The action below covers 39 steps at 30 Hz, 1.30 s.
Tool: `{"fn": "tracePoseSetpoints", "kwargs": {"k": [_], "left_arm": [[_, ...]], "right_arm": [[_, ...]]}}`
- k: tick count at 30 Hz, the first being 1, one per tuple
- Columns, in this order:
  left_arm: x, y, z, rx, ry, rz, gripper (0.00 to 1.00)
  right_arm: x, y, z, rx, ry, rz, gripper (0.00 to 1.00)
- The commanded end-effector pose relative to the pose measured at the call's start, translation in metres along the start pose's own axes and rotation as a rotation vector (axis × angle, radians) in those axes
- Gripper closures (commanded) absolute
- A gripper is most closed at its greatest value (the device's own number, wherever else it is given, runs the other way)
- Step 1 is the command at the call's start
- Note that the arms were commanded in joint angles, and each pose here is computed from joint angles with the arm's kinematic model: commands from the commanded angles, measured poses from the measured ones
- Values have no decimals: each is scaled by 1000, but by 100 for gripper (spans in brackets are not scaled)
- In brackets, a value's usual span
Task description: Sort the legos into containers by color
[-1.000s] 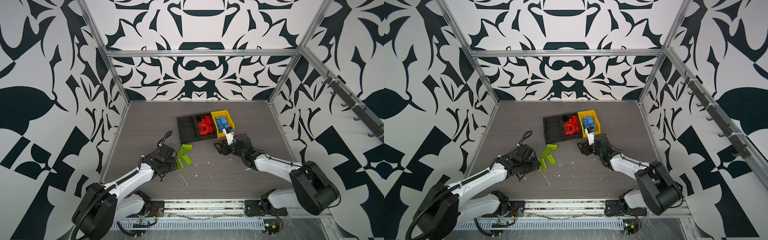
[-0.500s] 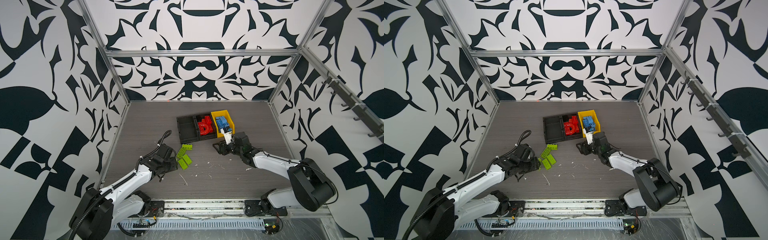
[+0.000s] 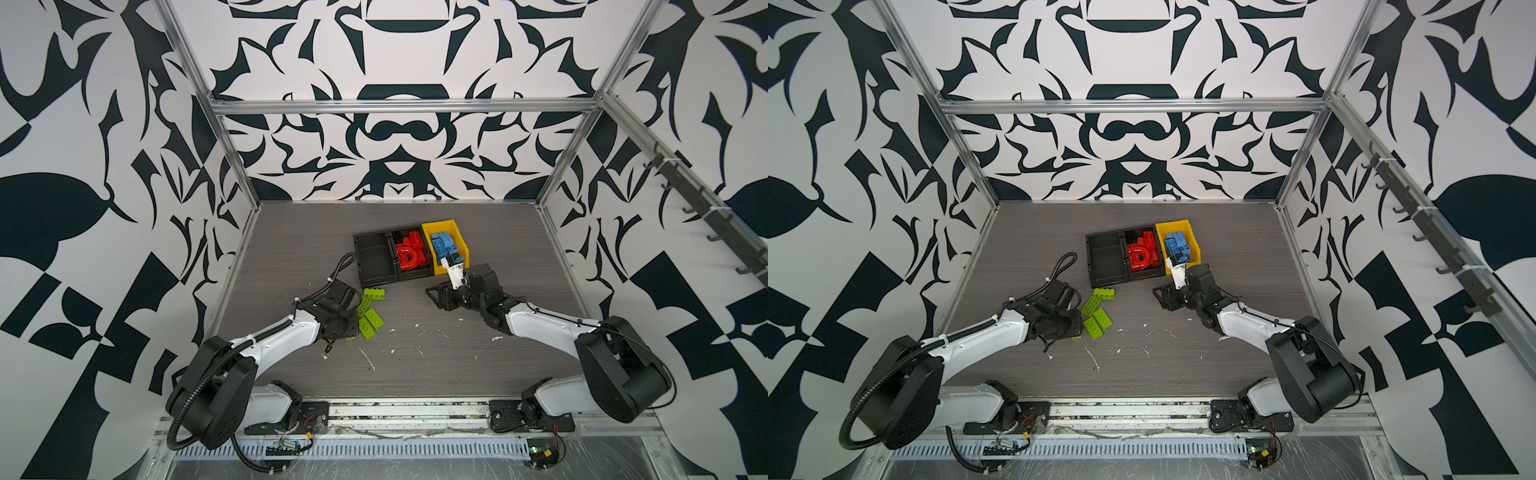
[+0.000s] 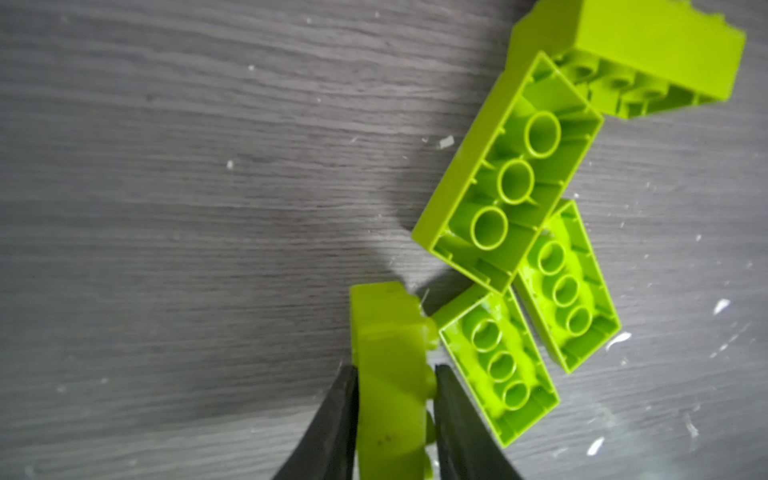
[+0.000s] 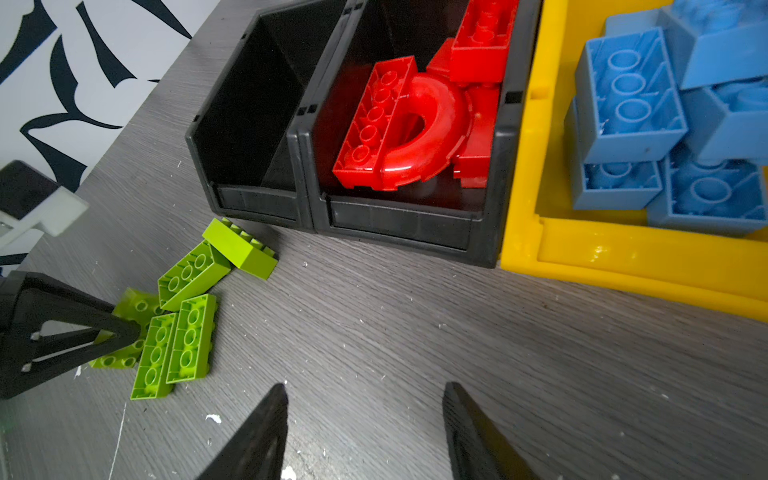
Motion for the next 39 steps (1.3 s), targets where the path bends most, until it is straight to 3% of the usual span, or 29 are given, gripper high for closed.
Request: {"fn": "tracePoseSetpoints", "kwargs": {"k": [1,10,18,22,30,39], "left_arm": [[0,2,-6,-14,-3,11,71],[-8,-5,-21,6,-35,28,85],[-35,-35,-62,95,-118,82,85],[-71,-65,-78,143,-216,152,83],[-150,-126,-59,199,-288,260,83],[-199,-134,-17,187,-252,265,83]], "right_arm": [[-17,5,-1,-15,-38,-21,38],[-17,5,-1,-15,-35,-20,39],[-18,5,-2,-15,-37,-21,39],[-18,6,-1,-22,-36,-20,39],[-18,6,-2,-16,-37,-24,39],[-19,6,-5,-12,-48,-33,39]]}}
Point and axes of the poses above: each gripper's point midway between its finger pads, its own z axis out along the fingers, its own y axis along the line the jaws close on, x = y × z, the point moved 5 cm from there along -z, back along the fingers, and after that the axes turned 6 degrees about -z, right-handed, at the moved point
